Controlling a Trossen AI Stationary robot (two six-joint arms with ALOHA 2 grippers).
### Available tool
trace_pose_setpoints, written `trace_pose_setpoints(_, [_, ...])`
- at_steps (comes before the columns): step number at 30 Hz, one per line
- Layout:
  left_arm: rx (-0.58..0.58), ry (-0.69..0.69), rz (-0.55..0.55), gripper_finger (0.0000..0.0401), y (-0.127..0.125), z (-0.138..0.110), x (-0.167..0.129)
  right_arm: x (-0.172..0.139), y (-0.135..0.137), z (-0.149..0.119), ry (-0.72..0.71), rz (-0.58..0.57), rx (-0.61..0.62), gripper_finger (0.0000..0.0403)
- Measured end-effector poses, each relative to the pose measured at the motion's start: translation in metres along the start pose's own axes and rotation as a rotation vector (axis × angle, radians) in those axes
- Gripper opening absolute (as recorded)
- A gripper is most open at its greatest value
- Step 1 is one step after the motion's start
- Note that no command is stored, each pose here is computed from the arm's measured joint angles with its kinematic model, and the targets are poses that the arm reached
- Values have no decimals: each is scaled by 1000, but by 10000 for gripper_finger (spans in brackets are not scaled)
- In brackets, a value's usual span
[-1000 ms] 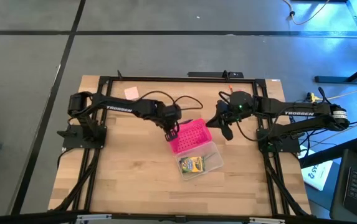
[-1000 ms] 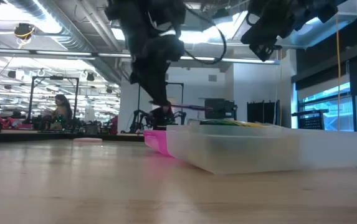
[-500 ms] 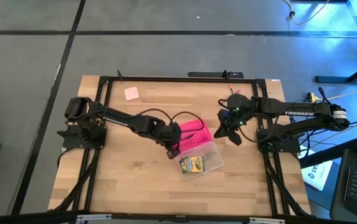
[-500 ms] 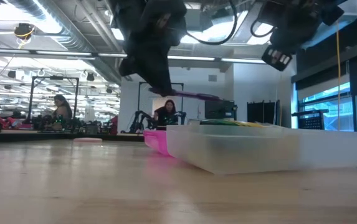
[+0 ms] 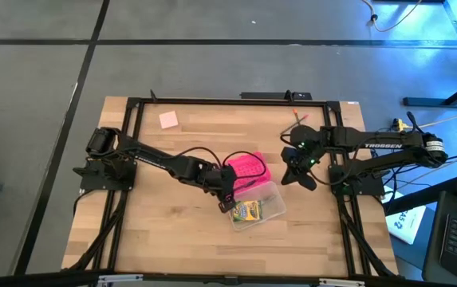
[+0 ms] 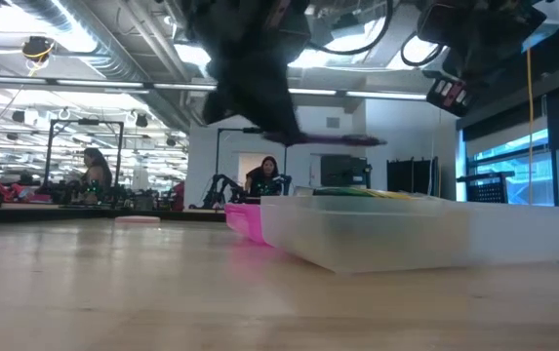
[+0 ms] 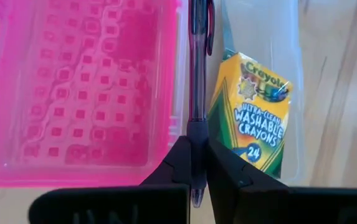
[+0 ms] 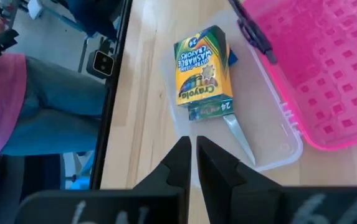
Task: Pack school essentials
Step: Put the purple pen into the pink box
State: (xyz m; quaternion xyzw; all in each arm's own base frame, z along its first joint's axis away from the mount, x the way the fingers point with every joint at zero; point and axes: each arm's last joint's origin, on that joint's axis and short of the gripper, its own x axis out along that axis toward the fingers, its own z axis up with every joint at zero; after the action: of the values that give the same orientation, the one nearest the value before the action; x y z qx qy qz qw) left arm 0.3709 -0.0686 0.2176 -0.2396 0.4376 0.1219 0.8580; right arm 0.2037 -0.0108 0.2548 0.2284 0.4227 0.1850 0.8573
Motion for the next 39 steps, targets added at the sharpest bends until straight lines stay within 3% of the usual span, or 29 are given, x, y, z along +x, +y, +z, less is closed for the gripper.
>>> trace_pose_setpoints(22, [42, 26, -13, 14, -4, -12, 46, 1, 1, -2, 17, -24, -1, 30])
trace_pose_setpoints(32, [33, 28, -5, 46, -1, -10, 48, 1, 0, -2, 19, -27, 7, 30])
trace_pose_setpoints(39, [34, 29, -5, 47, -1, -11, 48, 1, 0, -2, 19, -27, 7, 30])
